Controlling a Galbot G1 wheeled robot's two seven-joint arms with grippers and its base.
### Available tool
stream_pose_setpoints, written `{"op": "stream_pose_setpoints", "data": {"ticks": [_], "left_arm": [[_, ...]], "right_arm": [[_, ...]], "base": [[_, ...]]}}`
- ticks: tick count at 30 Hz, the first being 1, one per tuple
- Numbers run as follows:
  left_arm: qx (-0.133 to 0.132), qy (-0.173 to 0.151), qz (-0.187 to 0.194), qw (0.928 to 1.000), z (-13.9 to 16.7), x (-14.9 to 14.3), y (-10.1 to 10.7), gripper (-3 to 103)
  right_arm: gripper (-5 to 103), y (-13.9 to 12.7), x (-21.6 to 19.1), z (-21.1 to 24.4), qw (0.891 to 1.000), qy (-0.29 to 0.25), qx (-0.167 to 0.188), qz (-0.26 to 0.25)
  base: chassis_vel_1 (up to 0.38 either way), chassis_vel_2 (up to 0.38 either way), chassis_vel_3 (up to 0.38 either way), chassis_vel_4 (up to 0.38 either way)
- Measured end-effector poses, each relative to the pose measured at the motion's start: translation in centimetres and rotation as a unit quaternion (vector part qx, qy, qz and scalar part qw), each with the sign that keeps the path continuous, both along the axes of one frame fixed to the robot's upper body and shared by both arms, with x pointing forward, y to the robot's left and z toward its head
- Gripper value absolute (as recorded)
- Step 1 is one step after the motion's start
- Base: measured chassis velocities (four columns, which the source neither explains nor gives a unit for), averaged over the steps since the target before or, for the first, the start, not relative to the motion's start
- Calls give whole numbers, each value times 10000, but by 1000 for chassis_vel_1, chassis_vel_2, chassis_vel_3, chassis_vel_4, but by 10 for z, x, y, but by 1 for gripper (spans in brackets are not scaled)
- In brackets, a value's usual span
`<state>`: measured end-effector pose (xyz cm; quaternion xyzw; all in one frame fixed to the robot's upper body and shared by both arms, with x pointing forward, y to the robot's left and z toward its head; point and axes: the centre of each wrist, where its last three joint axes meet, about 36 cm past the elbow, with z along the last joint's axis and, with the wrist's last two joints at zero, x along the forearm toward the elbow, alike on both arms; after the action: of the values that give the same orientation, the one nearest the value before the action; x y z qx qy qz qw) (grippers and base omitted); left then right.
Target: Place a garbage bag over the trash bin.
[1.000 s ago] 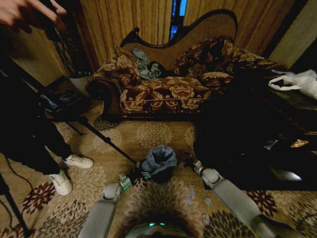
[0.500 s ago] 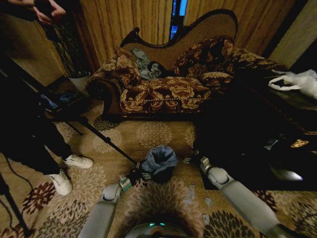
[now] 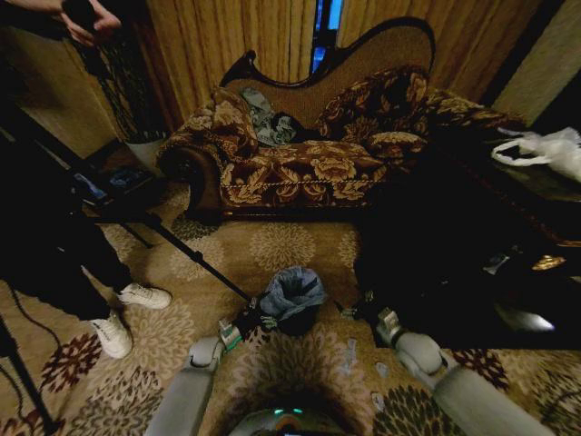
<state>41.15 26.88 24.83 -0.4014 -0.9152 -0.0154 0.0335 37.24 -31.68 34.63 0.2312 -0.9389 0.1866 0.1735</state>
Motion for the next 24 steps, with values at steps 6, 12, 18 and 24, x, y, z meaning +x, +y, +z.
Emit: {"op": "stream_pose_setpoints", "data": {"ticks": [6, 12, 18, 24], "left_arm": [[-283, -6, 150, 9995, 11, -15, 5, 100], [-610, -53, 189, 9979, 35, -26, 8, 100], [-1033, 425, 936, 9893, 106, -37, -40, 100], [-833, 1086, 1930, 9716, 133, -32, -82, 97]], "right_arm": [[100, -14, -19, -6, 9996, -30, 101, -275], [100, -17, -19, -5, 9986, -143, 198, -461], [100, -13, -19, -12, 9972, -218, 324, -643], [100, -11, -23, -19, 9960, -298, 387, -751]], "base": [[0, 0, 0, 0], [0, 0, 0, 0], [0, 0, 0, 0], [0, 0, 0, 0]]}}
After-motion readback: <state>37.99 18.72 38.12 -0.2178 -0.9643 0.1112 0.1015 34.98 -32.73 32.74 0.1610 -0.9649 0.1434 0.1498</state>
